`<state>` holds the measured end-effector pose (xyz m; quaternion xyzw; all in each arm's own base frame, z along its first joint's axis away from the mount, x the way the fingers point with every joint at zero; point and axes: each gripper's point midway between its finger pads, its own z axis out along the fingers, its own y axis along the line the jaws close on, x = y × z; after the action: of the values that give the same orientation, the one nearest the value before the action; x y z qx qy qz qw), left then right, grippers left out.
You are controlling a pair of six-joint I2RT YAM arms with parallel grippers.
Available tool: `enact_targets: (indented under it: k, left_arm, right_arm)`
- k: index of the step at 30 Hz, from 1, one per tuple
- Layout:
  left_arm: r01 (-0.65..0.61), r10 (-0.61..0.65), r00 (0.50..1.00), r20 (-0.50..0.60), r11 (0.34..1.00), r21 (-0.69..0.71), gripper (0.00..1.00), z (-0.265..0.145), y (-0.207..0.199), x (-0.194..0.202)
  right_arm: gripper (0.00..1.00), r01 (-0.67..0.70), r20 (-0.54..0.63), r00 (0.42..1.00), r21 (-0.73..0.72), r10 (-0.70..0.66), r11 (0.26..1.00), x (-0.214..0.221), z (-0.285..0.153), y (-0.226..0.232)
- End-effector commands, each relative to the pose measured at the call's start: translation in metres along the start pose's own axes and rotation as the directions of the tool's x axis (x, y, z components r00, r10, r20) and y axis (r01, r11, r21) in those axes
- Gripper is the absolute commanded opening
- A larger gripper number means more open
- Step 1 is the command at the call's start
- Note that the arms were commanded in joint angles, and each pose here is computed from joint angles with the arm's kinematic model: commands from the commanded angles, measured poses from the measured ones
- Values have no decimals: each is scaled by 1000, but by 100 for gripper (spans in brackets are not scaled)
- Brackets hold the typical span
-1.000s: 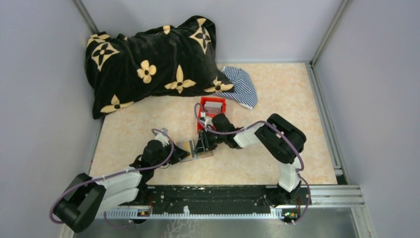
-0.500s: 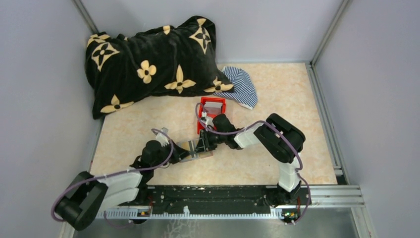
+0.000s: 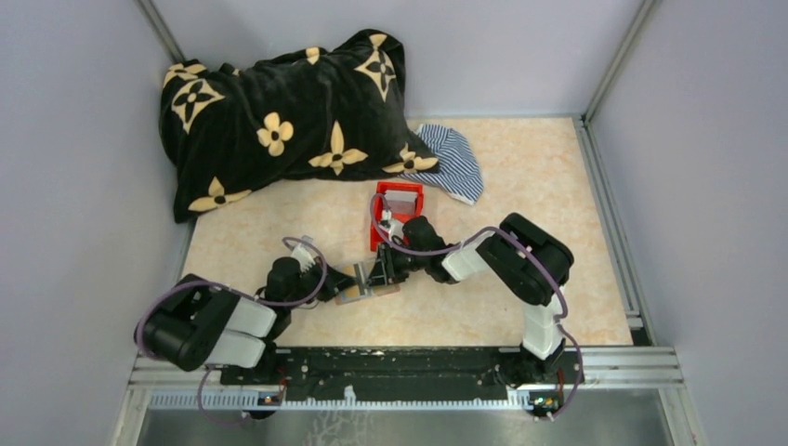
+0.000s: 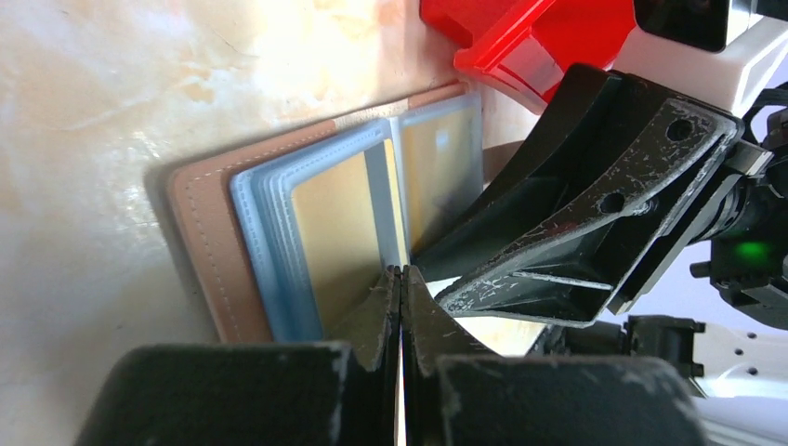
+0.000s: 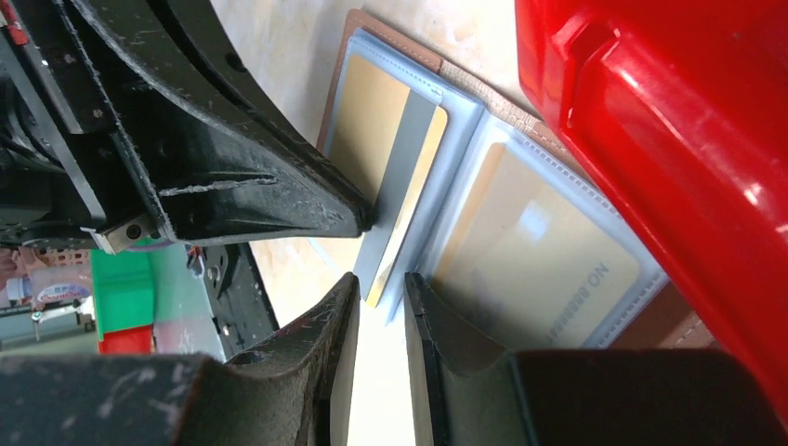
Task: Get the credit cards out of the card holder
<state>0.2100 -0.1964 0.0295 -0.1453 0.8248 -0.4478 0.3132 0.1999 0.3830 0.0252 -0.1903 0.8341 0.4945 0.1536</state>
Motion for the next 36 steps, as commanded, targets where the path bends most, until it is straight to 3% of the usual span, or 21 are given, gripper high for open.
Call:
enact_targets:
  k: [1,9,15,23,26,30,33,36]
  left_arm:
    - [58,-68,990,-122,995,-84,0,-42,48,59]
    - [78,-84,986,-147,996,-50,0,-41,40,61]
    - [83,-67,987,-149,992,100,0,-39,7,54]
    - [78,-56,990,-127,981,176,0,-42,-12,46]
    - [60,-45,994,-97,984,166,0,-42,-10,42]
    - [11,-7,995,-100,999,40,0,-35,12,40]
    - [-29,28,999,-25,999,-23,0,-37,22,28]
    - [4,-5,1000,-27,1000,-21,0,-42,29,36]
  right_arm:
    - [26,-19,-12,1000,66,20,998,8,-7,-17]
    - [27,-2,-9,1000,63,2,998,-2,-3,-15]
    - [27,-1,-8,1000,73,1,997,-6,-2,-16]
    - [27,-51,16,999,104,50,993,0,-13,-30]
    - [27,-85,39,996,125,80,988,4,-21,-39]
    - [28,-101,45,994,170,95,980,11,-32,-49]
    - [28,-100,40,995,164,95,981,16,-36,-48]
    - [28,-95,36,995,136,91,986,16,-35,-44]
